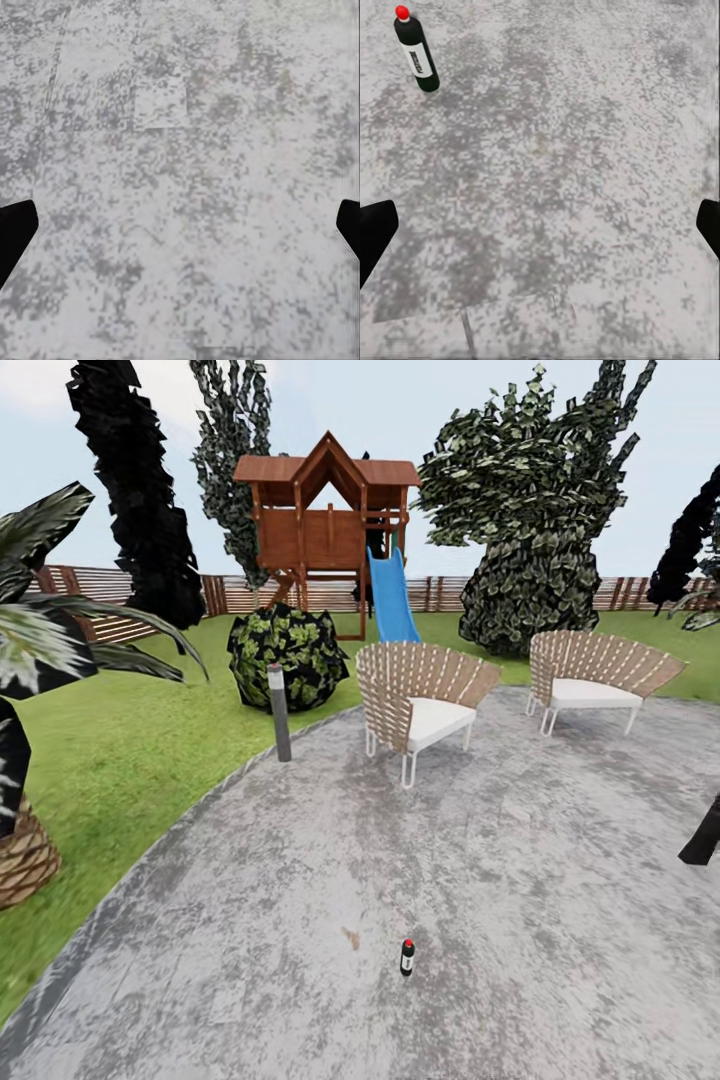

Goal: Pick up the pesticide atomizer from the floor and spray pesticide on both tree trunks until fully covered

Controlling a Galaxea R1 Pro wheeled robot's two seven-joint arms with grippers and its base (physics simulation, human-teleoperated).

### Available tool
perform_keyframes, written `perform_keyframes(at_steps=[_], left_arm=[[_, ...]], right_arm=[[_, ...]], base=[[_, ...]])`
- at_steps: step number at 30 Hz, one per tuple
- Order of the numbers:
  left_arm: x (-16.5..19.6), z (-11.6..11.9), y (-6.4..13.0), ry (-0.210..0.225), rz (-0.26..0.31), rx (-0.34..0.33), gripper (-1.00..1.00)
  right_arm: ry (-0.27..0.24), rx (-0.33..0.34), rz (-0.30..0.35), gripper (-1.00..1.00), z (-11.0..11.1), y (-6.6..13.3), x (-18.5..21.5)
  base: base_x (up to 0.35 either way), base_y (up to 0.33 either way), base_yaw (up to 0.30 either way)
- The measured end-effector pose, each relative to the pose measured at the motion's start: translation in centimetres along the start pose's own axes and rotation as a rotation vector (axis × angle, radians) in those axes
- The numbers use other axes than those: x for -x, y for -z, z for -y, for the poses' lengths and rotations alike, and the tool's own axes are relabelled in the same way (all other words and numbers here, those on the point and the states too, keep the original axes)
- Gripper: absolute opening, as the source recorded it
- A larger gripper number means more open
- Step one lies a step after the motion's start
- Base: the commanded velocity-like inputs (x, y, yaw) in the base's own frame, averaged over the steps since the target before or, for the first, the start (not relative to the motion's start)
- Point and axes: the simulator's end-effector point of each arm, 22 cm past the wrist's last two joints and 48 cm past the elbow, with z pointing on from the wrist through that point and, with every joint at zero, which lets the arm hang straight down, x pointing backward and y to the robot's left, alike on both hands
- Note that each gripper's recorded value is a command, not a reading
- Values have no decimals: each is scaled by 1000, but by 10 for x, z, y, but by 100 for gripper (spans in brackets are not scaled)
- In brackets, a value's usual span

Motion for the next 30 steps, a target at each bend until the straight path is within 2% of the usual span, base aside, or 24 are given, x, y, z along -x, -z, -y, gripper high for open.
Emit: perform_keyframes(at_steps=[7, 15, 30], left_arm=[[-3, -1, 0, -1, -6, 4, 100], [-6, -1, -1, -1, -12, 4, 100], [-11, -1, -1, -1, -24, 5, 100]], right_arm=[[0, 1, -6, 100, 0, 0, -3], [0, 1, -13, 100, -1, 0, -5], [1, 1, -25, 100, -1, 0, -11]], base=[[0, 95, -265], [36, 311, -265], [145, 329, -270]])
